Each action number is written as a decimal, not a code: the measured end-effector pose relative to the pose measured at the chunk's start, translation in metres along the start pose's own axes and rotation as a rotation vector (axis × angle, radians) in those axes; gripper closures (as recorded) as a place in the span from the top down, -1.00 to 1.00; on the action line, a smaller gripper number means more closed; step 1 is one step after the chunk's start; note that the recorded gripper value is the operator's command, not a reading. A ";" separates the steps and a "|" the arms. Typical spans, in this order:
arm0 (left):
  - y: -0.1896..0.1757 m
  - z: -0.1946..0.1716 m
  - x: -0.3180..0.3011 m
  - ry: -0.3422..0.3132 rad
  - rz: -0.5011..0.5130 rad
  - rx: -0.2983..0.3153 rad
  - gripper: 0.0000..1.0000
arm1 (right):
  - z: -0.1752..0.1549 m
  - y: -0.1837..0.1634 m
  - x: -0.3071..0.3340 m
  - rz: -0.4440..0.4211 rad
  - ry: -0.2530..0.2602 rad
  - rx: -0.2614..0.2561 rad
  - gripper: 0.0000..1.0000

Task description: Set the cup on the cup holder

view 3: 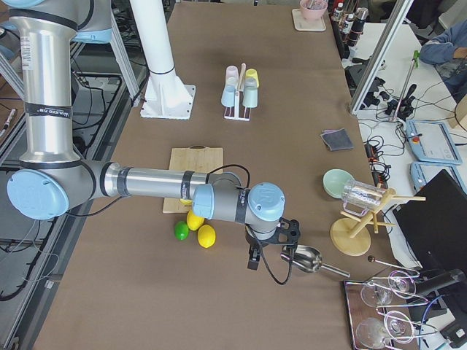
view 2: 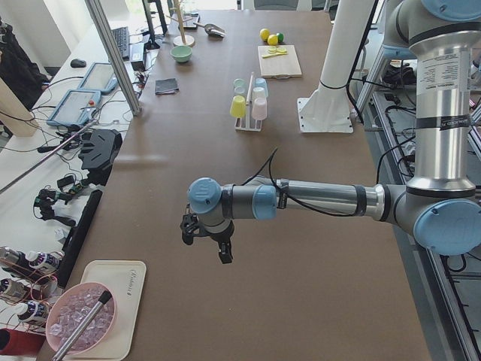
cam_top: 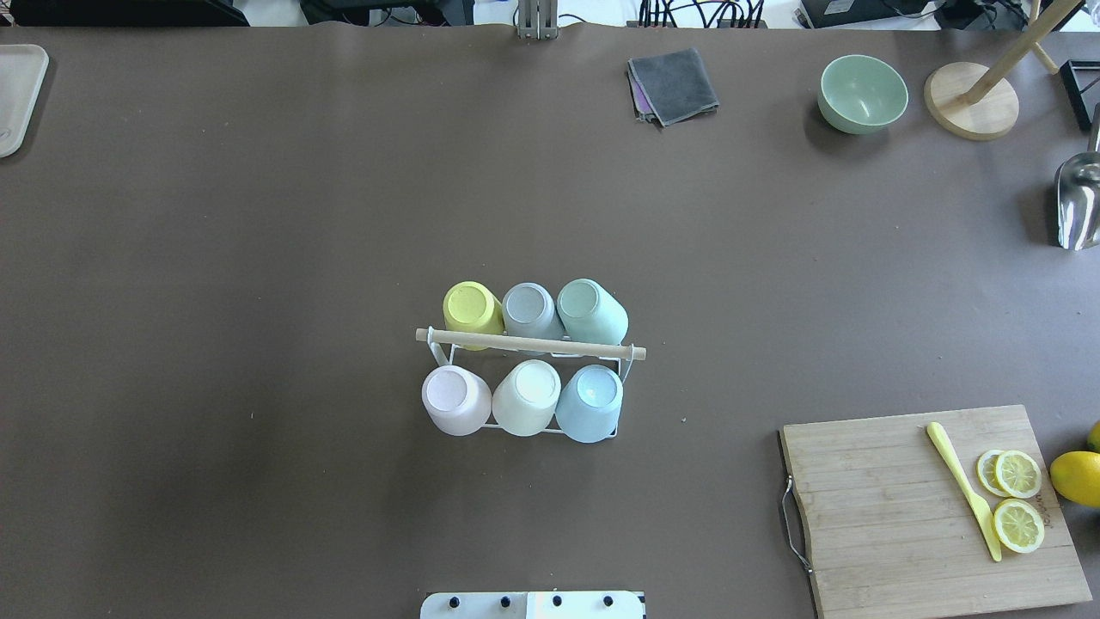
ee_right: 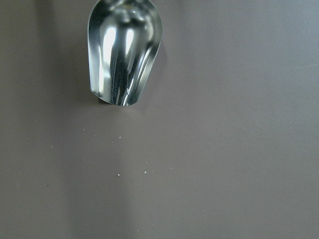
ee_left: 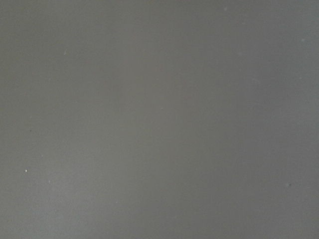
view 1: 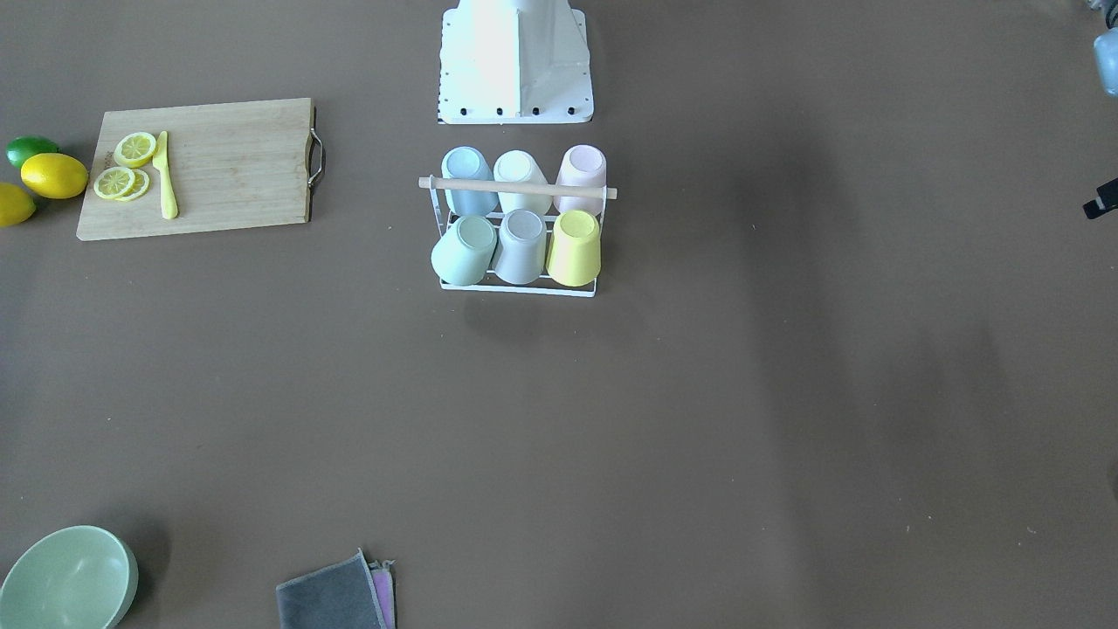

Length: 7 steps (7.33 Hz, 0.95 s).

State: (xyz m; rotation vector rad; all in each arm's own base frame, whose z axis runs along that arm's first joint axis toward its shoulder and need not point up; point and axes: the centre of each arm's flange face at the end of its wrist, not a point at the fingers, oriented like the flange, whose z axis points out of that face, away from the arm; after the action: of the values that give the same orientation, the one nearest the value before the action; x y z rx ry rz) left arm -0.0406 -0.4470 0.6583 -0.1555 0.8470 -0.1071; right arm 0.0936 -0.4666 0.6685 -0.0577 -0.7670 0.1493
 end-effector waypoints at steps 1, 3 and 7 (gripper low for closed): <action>0.005 -0.008 -0.018 0.018 -0.019 0.017 0.96 | 0.000 0.000 0.000 0.000 0.000 0.001 1.00; 0.005 -0.022 -0.023 0.026 -0.026 0.047 0.96 | -0.001 0.000 -0.001 -0.001 -0.001 0.001 1.00; 0.016 -0.042 -0.008 0.015 0.004 0.088 0.96 | 0.002 0.003 0.002 0.004 -0.006 -0.005 1.00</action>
State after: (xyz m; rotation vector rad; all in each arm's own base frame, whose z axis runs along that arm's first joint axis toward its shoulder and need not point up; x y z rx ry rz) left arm -0.0772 -0.4343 0.6339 -0.0701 0.8558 -0.1417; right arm 0.0929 -0.4631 0.6712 -0.0633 -0.7737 0.1518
